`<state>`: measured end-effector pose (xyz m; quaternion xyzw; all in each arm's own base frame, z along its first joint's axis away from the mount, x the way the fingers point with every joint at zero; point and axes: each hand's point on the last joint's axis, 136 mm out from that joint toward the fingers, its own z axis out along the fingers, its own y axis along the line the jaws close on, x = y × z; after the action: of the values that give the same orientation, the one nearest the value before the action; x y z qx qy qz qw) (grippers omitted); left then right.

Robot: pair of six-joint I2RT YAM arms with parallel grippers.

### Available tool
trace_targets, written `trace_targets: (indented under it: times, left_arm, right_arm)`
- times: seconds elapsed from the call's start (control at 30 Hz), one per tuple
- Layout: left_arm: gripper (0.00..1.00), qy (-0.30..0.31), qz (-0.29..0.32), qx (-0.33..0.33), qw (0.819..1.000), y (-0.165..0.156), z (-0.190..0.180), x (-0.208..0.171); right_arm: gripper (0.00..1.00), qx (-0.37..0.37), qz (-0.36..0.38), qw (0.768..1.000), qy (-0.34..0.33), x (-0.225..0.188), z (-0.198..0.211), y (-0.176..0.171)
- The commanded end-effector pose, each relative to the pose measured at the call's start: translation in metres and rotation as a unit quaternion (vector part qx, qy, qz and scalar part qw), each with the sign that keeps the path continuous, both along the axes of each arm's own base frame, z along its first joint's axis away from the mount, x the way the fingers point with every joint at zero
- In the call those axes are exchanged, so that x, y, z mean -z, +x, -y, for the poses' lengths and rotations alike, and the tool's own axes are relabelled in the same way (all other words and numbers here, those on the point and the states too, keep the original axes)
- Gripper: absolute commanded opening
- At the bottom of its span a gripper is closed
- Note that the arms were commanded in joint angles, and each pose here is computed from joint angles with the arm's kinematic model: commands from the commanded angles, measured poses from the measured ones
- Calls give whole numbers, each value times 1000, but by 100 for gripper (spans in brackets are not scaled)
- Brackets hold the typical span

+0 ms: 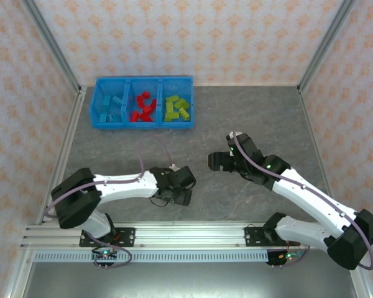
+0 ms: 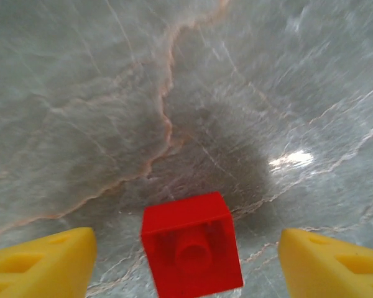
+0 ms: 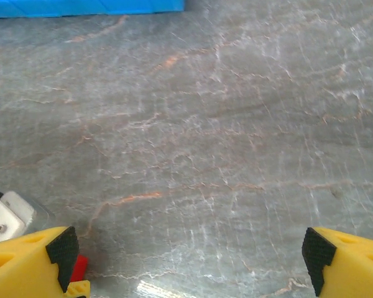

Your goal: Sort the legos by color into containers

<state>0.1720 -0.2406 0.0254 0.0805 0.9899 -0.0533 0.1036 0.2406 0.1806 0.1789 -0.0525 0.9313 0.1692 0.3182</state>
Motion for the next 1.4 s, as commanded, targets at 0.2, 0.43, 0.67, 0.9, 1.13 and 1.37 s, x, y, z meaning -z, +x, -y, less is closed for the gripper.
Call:
trace_targets:
  times: [0.2, 0.43, 0.67, 0.9, 1.13, 1.37]
  left_arm:
    - [44, 14, 5, -45, 999, -1, 1, 11]
    - [27, -6, 48, -50, 998, 11, -6, -12]
    - [22, -65, 88, -102, 989, 58, -37, -49]
    - [21, -97, 183, -190, 960, 176, -106, -135]
    - [20, -71, 224, -277, 932, 296, -177, -167]
    - [18, -94, 192, -307, 927, 395, -205, -144]
  right_arm:
    - [93, 7, -55, 998, 12, 13, 2, -17]
    - [88, -113, -183, 970, 112, 19, -37, -77]
    - [89, -92, -96, 961, 242, -25, -53, -61]
    - [90, -63, -48, 969, 233, -31, -53, -36]
    - [89, -44, -52, 976, 206, -17, -46, -31]
    - [89, -40, -53, 979, 193, -13, -39, -34]
